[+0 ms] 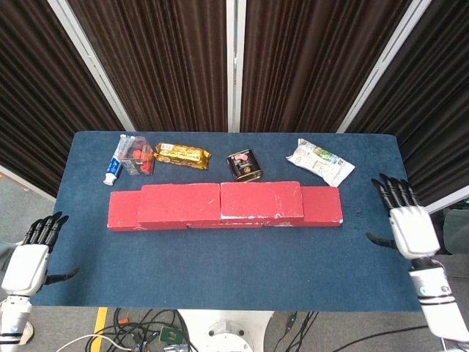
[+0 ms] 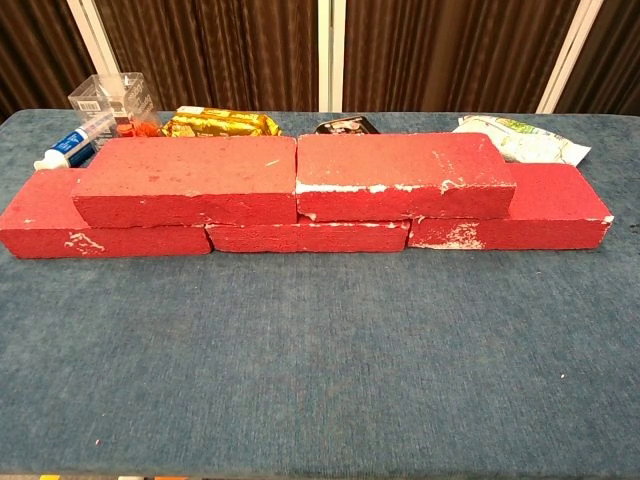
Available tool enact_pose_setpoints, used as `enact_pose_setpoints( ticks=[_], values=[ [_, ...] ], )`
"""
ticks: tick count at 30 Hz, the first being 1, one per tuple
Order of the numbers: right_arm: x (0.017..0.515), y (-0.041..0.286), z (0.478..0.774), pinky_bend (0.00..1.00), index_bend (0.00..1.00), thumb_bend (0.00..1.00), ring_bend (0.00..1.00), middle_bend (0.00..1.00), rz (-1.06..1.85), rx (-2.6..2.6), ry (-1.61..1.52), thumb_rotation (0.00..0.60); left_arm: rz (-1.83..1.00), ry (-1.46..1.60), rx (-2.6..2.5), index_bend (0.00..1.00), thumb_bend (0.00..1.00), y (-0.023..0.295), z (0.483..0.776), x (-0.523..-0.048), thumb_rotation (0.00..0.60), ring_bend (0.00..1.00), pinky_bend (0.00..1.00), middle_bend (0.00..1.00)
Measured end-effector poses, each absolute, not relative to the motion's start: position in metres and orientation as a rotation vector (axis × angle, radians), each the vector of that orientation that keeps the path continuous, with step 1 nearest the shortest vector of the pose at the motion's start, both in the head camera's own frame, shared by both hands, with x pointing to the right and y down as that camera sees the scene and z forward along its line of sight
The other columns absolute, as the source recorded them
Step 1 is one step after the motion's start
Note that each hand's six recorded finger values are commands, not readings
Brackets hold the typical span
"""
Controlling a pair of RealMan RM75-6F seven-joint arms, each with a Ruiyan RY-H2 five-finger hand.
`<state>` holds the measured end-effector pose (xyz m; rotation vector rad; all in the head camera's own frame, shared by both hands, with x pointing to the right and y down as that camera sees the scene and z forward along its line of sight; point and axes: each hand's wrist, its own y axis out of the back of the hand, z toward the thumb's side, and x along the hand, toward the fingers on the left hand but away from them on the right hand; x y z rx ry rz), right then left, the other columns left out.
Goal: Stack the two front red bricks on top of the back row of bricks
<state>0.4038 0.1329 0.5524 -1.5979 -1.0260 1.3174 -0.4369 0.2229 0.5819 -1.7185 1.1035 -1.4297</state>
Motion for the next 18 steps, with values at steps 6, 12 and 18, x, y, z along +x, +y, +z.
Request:
enact_pose_setpoints(
  ticks=[6, 12, 18],
  values=[
    [0.449, 0.191, 0.545, 0.0, 0.0, 0.0, 0.0, 0.0, 1.394, -1.493, -1.088, 0.6, -1.391, 1.112, -1.699, 0.0, 0.0, 0.223, 0.577, -0.436, 0.6, 0.0, 0.0, 0.0],
    [0.461, 0.225, 0.551, 0.0, 0.0, 0.0, 0.0, 0.0, 1.43, -1.52, -1.139, 0.6, -1.345, 1.113, -1.682, 0.0, 0.0, 0.227, 0.573, -0.435, 0.6, 0.0, 0.0, 0.0],
    [0.473, 0.231, 0.556, 0.0, 0.0, 0.0, 0.0, 0.0, 1.466, -1.523, -1.154, 0.6, -1.371, 1.107, -1.684, 0.0, 0.0, 0.23, 0.576, -0.436, 0.6, 0.0, 0.0, 0.0]
  ],
)
